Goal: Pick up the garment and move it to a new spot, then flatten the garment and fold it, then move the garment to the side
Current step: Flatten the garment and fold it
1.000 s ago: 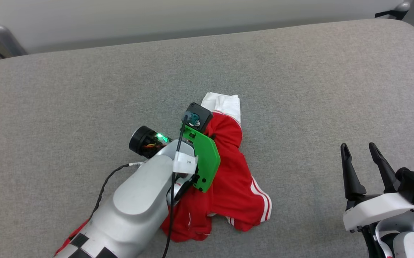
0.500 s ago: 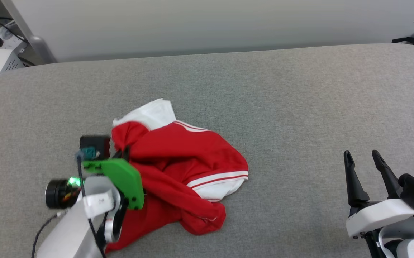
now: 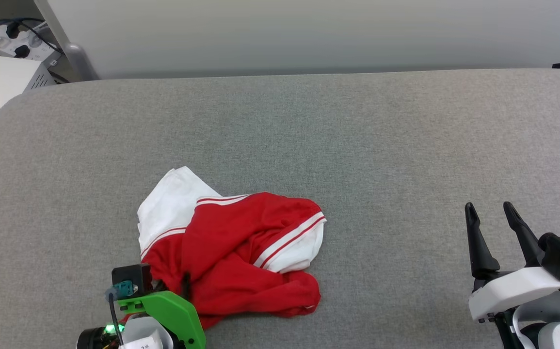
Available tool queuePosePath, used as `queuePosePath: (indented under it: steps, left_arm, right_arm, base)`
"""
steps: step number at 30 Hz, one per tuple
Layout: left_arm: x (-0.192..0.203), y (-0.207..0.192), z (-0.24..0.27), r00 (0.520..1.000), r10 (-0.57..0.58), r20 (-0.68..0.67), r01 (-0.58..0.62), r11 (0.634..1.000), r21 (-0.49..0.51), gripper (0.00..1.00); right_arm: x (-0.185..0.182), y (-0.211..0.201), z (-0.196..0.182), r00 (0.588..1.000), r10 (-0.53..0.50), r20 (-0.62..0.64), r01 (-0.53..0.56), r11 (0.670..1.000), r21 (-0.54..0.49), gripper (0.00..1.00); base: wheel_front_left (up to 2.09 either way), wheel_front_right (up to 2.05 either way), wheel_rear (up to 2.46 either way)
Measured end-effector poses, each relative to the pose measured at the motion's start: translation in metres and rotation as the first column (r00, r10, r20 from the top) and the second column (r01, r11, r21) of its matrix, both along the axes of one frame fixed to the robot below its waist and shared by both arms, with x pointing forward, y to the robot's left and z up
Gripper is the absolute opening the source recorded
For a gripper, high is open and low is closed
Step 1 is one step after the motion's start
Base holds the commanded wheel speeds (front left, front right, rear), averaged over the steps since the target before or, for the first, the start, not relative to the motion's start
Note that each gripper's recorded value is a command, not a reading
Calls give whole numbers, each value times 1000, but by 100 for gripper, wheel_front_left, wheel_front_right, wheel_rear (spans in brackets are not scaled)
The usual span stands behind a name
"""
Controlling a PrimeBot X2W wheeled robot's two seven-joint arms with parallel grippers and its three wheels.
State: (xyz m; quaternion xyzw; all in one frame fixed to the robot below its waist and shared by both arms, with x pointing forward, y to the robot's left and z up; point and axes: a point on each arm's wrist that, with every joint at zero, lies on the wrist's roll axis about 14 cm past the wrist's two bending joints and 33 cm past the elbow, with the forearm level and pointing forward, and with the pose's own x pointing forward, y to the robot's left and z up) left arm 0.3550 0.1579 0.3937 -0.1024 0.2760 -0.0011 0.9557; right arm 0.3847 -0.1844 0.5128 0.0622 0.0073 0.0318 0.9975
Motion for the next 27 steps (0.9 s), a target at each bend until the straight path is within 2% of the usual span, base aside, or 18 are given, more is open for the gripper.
queuePosePath:
  steps: [7,13,21,27]
  left_arm:
    - [21,-1,40,975,3,223,-10,1000,30,100]
    - [35,3,80,906,5,424,-32,998,57,100]
    - [35,9,112,840,-15,542,-53,993,109,100]
    - [29,13,126,813,-22,582,-67,989,131,100]
  right_arm:
    - [-1,2,3,1000,8,2,-8,1000,-2,100]
    - [-1,2,-1,1000,14,-17,-14,1000,-10,100]
    - [3,10,-19,994,53,-97,-55,998,-20,100]
    - [11,33,-42,962,156,-222,-166,986,-28,100]
  base:
    - [0,0,0]
    - [0,0,0]
    - [0,0,0]
    - [0,0,0]
